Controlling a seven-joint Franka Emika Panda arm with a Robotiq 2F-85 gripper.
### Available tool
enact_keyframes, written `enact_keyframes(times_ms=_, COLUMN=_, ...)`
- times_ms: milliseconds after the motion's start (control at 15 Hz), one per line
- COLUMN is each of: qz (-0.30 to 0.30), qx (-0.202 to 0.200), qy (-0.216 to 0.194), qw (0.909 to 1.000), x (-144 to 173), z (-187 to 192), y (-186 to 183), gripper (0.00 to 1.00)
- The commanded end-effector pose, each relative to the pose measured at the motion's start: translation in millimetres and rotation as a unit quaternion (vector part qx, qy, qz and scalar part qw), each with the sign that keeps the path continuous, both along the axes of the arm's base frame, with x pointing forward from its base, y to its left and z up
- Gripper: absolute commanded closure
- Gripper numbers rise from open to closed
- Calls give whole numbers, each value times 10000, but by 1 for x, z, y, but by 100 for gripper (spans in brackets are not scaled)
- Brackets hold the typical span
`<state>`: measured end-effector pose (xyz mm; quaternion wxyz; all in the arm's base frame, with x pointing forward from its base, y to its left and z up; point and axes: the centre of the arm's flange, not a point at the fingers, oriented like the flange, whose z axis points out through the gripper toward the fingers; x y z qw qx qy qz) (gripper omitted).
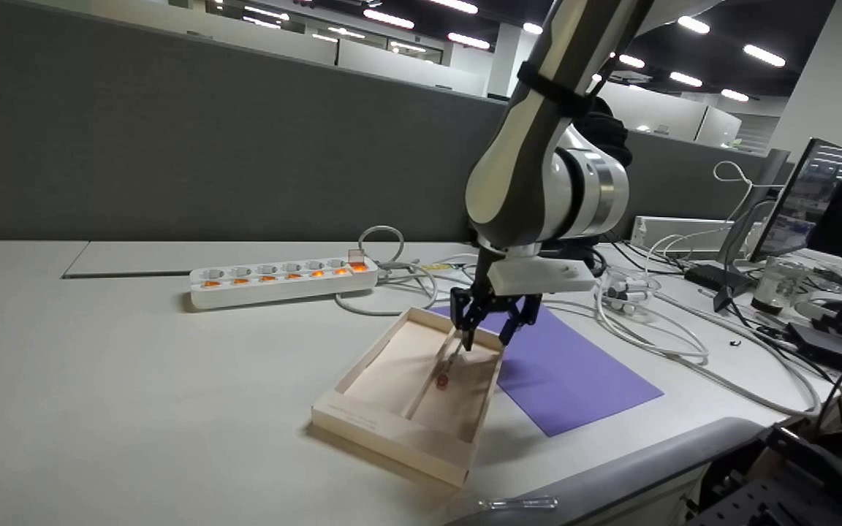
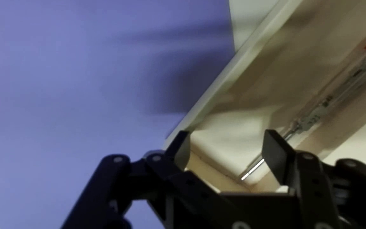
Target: Put the screwdriver on the tray onto the table
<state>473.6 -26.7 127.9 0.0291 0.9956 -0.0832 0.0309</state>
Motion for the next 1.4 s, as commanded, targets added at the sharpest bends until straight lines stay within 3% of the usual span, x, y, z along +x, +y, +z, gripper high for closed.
enact_keyframes(times_ms=0, qz=78, qx=10, qy=56, qw=10000, x=8, z=-12, y=2, gripper=65)
enact_keyframes(times_ms=67, qz=125, qx=35, qy=65, qw=9999, x=8, z=-12, y=4, gripper=67)
enact_keyframes(times_ms=133, qz=249, qx=69, qy=79, qw=9996, x=7, z=-8, y=8, gripper=46)
enact_keyframes(times_ms=200, qz=365, qx=92, qy=82, qw=9993, x=6, z=-5, y=13, gripper=35)
enact_keyframes(times_ms=333, qz=703, qx=80, qy=58, qw=9975, x=3, z=7, y=26, gripper=30)
enact_keyframes(times_ms=600, qz=1267, qx=-9, qy=35, qw=9919, x=0, z=33, y=50, gripper=2)
enact_keyframes(times_ms=733, qz=1528, qx=-11, qy=143, qw=9882, x=1, z=40, y=59, gripper=0)
enact_keyframes(times_ms=1000, qz=2197, qx=55, qy=747, qw=9727, x=-7, z=44, y=73, gripper=0)
enact_keyframes(times_ms=1133, qz=2657, qx=97, qy=1087, qw=9579, x=-13, z=44, y=72, gripper=0)
enact_keyframes(times_ms=1333, qz=3380, qx=-170, qy=1201, qw=9333, x=-14, z=35, y=69, gripper=0)
